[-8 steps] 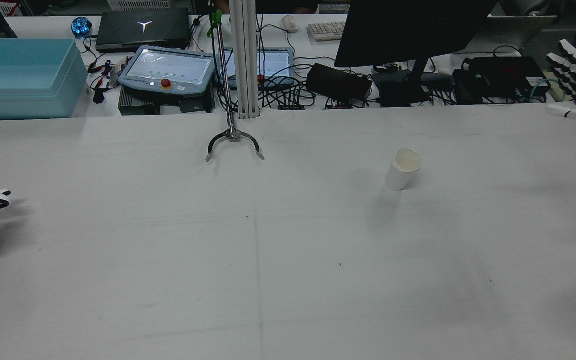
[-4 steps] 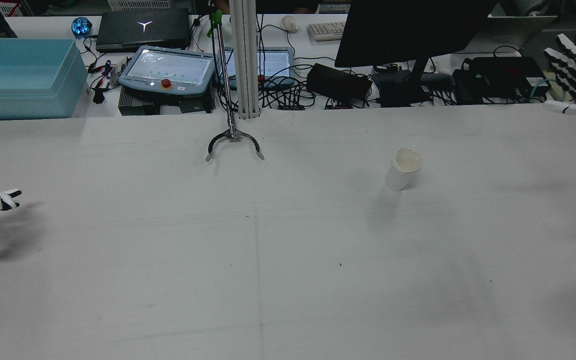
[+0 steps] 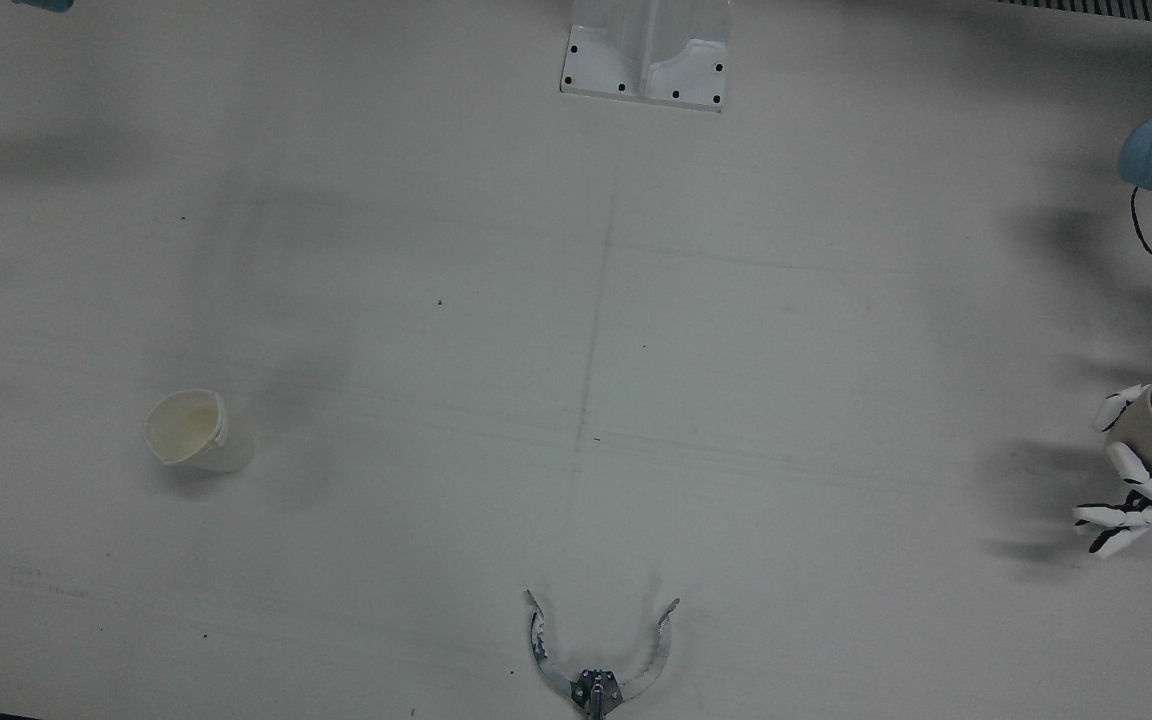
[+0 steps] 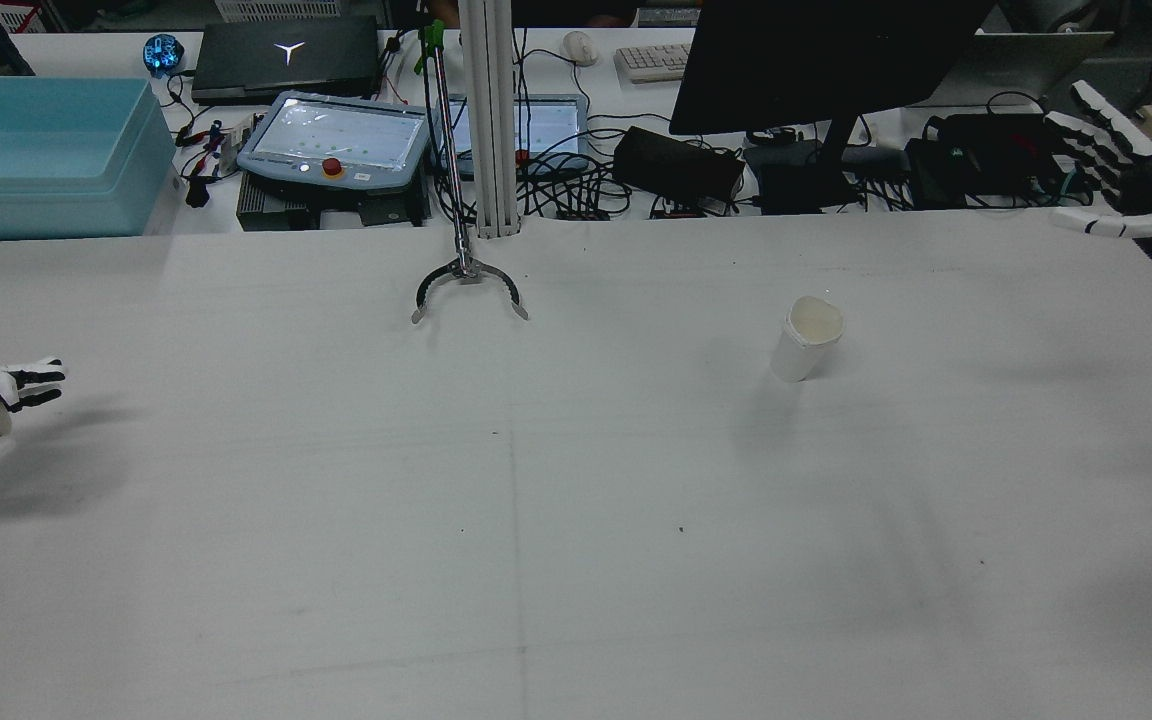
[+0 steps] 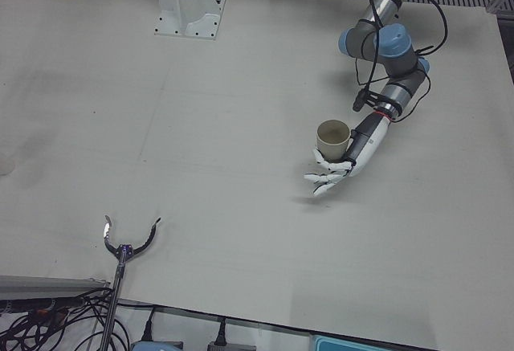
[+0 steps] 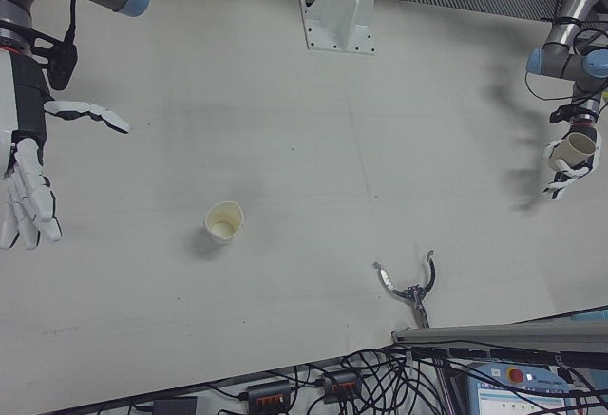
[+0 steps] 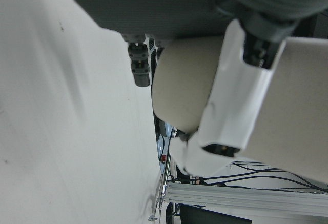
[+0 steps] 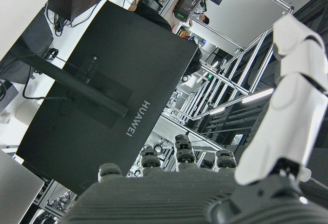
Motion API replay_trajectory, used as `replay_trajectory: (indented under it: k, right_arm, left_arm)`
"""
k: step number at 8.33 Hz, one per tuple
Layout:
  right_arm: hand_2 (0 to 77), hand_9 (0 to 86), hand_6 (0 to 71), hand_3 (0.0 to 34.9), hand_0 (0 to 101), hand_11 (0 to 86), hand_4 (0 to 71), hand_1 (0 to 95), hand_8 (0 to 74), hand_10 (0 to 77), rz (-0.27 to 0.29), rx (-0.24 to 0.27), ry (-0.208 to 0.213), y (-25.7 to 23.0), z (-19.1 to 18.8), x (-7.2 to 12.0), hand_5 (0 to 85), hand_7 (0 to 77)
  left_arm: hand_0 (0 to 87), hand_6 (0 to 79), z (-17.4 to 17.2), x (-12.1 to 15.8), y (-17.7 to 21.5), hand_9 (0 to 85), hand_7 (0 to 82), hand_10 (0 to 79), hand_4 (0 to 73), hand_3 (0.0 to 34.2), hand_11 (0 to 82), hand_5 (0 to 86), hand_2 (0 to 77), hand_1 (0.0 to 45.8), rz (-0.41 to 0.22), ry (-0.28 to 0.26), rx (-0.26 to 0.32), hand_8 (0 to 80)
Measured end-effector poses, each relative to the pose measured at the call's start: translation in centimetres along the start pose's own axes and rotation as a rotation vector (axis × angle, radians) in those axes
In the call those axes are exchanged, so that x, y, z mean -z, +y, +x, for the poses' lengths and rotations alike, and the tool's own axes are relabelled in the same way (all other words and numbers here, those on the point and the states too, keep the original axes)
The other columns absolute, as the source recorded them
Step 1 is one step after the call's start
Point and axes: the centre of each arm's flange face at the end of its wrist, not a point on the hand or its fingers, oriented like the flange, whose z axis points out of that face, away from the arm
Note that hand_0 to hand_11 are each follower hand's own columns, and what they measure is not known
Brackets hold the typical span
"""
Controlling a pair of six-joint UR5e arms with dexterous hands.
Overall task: Pour water
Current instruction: 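Move the right hand toward the white paper cup, then wrap the right hand fingers around the white paper cup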
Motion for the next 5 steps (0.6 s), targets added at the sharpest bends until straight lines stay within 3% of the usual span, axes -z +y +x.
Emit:
replay_trajectory:
  k: [3,5]
  right_arm:
    - [21.8,6.0,11.4,15.6,46,1.1,1.6,15.3,6.5,0.0,-0.056,-0.042,0.062,4.8,7.6,-3.6,5.5,13.1]
    - [21.8,6.0,11.4,12.2,46,0.5,1.6,16.9,7.1,0.0,-0.075,-0.071,0.104,8.1,14.0,-4.8,5.5,11.4]
  left_arm:
    - [80.8,36.0,-0.2,-0.3,0.5,7.6,16.4,13.1,57.8,0.0,21.3,37.6,43.6,27.8,-0.018,-0.007,0.021,14.7]
    - [80.8,34.4,-0.2,-0.1,0.1,7.1,15.3,10.4,57.8,0.0,19.6,37.6,43.6,27.8,-0.012,-0.009,0.021,13.1]
